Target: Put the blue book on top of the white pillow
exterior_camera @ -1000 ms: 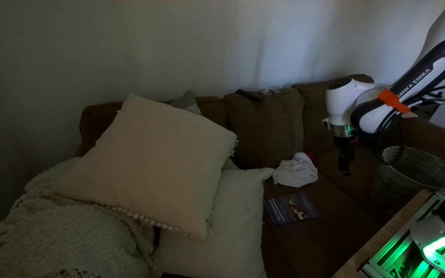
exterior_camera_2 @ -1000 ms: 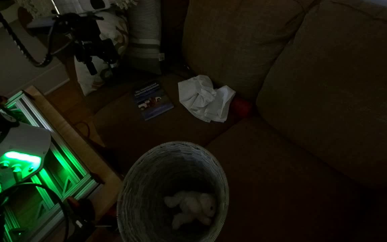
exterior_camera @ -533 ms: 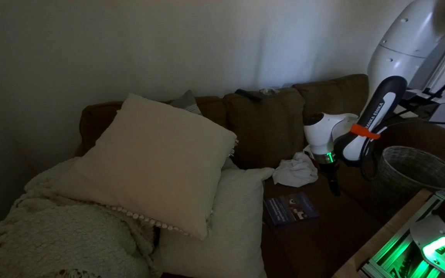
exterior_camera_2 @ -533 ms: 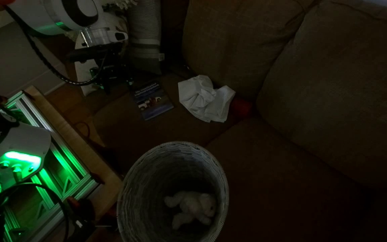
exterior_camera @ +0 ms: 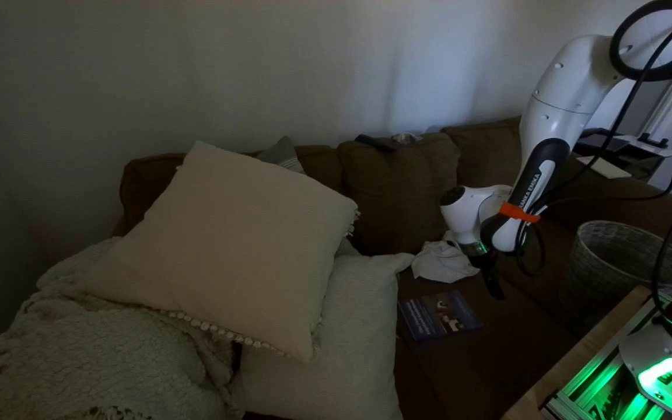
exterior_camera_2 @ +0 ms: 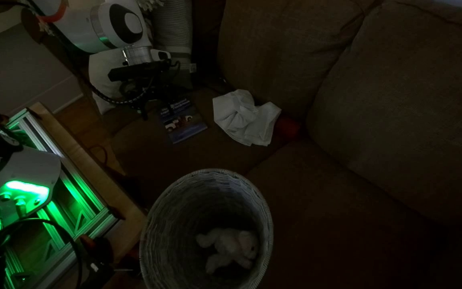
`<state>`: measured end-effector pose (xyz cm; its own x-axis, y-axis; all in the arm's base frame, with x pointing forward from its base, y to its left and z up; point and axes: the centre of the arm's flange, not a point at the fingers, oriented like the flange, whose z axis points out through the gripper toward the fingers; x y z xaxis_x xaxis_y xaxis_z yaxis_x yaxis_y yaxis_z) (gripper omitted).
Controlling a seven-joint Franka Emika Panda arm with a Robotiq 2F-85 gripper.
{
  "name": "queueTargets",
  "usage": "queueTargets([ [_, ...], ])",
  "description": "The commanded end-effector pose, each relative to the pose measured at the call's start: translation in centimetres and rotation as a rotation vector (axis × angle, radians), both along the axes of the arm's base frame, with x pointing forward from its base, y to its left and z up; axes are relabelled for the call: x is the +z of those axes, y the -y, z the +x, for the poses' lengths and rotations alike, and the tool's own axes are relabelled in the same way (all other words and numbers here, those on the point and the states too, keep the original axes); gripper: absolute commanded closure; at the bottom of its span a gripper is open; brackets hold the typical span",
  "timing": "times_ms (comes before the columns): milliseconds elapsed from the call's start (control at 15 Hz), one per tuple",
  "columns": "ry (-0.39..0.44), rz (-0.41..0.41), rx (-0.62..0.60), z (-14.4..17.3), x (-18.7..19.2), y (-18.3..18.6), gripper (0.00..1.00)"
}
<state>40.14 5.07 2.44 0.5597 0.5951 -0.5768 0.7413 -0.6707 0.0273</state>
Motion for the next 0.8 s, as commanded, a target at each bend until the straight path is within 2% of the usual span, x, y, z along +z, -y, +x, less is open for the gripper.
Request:
queueTargets([
  [0, -0.007, 0.032, 0.062, 1.5, -3.0, -1.5, 0.00],
  [200, -0.045, 0.081, 0.138, 3.1, -7.2, -5.0, 0.00],
  [467, -0.092, 0.101, 0.244, 3.1, -12.1, -9.5, 0.00],
  [733, -0.076, -0.003, 0.379, 2.4, -16.2, -13.7, 0.00],
])
